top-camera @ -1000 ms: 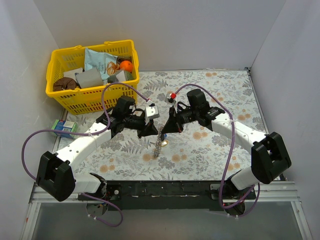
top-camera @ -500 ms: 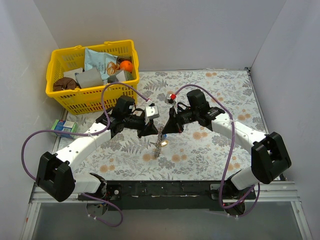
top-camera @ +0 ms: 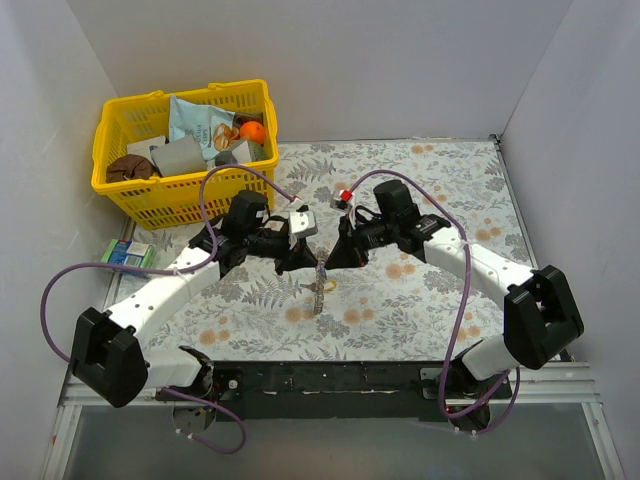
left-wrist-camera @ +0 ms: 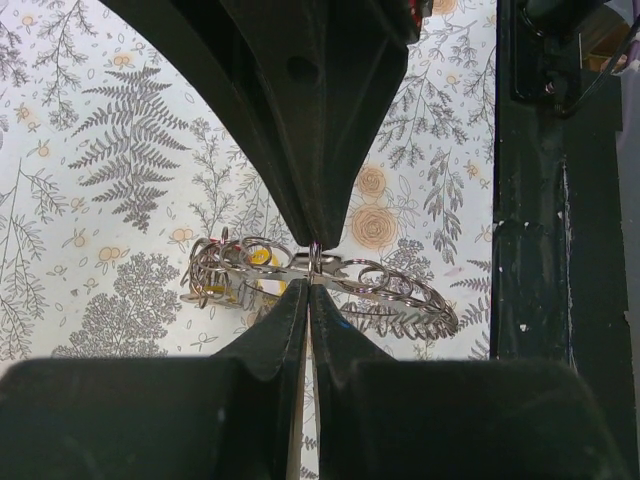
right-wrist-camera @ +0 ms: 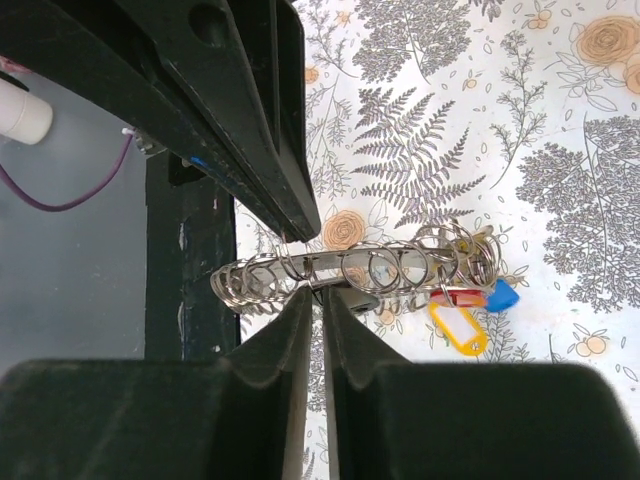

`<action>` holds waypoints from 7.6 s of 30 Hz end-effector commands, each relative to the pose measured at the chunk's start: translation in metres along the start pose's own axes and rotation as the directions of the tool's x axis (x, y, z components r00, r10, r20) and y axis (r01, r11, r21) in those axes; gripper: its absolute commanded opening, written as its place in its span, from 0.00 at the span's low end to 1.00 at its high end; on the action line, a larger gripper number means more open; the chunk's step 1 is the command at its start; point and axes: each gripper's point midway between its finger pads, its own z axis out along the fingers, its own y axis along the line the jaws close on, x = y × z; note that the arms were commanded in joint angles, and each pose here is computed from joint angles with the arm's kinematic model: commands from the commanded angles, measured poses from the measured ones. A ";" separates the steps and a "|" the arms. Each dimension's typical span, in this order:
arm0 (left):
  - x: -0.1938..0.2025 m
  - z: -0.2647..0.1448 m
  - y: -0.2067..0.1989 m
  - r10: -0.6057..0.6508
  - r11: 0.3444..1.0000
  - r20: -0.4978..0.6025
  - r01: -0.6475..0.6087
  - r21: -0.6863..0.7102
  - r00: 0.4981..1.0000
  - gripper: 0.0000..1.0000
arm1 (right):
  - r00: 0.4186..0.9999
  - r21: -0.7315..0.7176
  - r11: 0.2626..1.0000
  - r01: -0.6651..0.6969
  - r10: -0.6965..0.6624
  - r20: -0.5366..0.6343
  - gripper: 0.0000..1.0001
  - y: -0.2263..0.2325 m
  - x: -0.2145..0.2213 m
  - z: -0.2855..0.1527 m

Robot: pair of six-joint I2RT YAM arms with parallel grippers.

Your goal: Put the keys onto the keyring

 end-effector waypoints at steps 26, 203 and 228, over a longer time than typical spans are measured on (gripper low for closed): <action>-0.043 -0.013 -0.020 0.095 0.994 0.138 -0.102 0.049 0.986 0.00 | 0.967 -0.021 0.976 0.217 -0.212 0.142 0.70 0.035 -0.037 -0.019; -0.001 0.048 -0.074 -0.051 0.986 0.523 -0.040 0.161 0.851 0.00 | 0.961 0.015 1.000 0.013 -0.016 0.277 0.54 0.054 0.039 -0.049; -0.002 0.048 -0.078 -0.074 0.980 0.520 -0.034 0.195 0.851 0.00 | 0.960 -0.053 0.998 -0.041 0.054 0.275 0.39 0.058 0.054 -0.030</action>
